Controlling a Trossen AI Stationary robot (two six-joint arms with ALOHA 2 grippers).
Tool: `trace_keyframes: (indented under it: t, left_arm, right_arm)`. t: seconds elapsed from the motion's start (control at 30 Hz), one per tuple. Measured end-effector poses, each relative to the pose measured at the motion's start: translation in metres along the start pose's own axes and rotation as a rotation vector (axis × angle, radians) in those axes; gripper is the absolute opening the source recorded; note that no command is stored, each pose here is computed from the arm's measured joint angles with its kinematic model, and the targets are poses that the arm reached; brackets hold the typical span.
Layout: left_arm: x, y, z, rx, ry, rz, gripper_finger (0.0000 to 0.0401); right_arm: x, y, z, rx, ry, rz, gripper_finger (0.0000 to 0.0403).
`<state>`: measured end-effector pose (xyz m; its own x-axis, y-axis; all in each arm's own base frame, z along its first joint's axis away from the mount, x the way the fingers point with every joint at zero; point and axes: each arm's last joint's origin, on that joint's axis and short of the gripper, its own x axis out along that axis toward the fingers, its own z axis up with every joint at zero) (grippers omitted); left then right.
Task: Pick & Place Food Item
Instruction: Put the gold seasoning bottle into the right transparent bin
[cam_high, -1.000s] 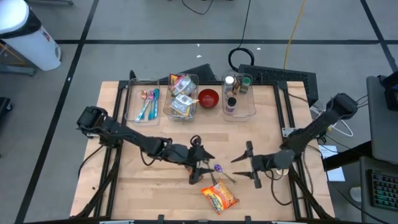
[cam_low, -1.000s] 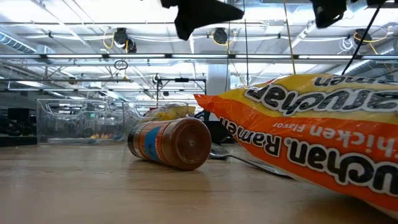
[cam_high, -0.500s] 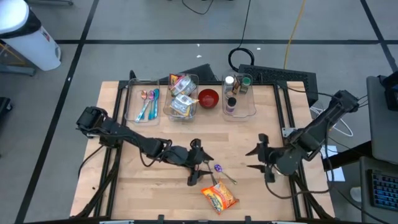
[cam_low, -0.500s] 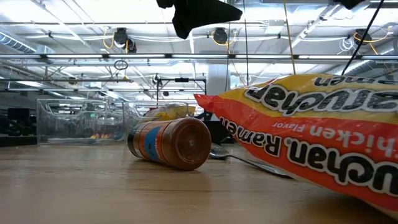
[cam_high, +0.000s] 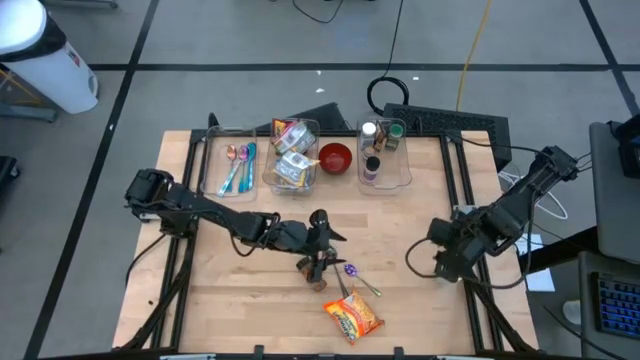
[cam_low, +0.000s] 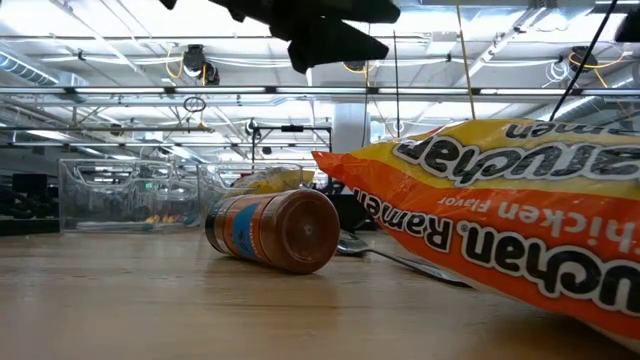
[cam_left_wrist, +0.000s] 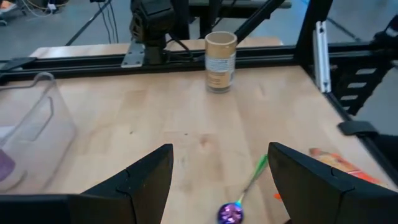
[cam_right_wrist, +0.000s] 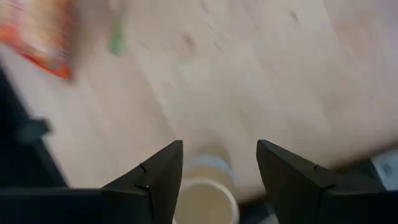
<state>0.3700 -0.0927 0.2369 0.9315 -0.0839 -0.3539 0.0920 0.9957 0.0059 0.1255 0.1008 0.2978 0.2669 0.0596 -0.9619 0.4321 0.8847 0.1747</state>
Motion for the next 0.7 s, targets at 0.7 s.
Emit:
trace_keyframes:
  t: [0.7]
  left_arm:
    - [0.004,0.037,0.009,-0.064,-0.073,-0.004,0.0271]
  right_arm:
    - [0.026,0.028,-0.006,-0.222,0.342,-0.184,0.0196]
